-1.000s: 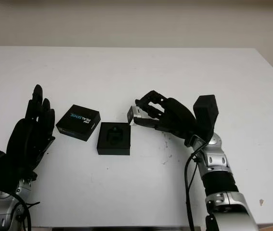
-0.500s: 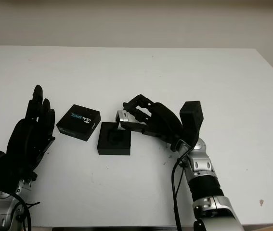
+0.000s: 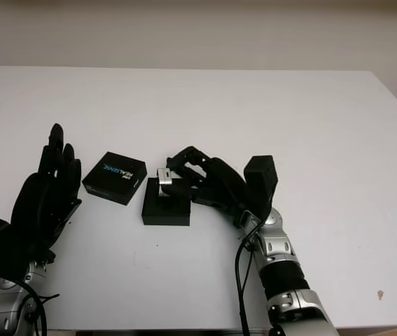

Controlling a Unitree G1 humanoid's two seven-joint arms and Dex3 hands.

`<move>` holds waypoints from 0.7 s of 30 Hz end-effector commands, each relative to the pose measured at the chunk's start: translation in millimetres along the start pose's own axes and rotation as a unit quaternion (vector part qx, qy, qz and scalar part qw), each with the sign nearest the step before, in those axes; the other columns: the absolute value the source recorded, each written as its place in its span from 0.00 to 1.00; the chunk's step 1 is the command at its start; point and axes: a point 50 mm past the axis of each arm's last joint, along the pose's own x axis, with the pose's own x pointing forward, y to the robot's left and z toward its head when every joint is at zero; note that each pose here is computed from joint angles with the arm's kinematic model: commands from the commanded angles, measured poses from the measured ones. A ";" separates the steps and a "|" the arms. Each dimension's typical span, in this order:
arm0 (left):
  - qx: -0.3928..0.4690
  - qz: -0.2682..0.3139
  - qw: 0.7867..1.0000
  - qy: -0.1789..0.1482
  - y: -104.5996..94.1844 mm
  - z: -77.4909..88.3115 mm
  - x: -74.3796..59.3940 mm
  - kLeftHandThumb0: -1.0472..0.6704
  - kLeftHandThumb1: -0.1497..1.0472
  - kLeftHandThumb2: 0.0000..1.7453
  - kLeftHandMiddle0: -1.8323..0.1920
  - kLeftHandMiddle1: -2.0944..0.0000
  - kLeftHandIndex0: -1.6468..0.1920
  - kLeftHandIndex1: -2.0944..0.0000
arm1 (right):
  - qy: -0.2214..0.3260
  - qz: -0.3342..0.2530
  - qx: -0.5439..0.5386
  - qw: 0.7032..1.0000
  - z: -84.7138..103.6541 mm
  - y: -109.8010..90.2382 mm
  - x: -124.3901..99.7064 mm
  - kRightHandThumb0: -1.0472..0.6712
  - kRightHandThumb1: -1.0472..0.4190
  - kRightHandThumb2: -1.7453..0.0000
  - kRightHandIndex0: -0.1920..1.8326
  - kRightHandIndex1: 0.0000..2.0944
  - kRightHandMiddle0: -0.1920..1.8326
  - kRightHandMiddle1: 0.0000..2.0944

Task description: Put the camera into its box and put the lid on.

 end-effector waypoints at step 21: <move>0.001 0.001 1.000 0.001 -2.0 -1.0 -2.1 0.17 1.00 0.30 1.00 1.00 1.00 1.00 | 0.001 -0.003 -0.006 1.000 -9.4 7.2 -5.7 0.37 0.01 0.97 0.17 0.03 0.17 0.90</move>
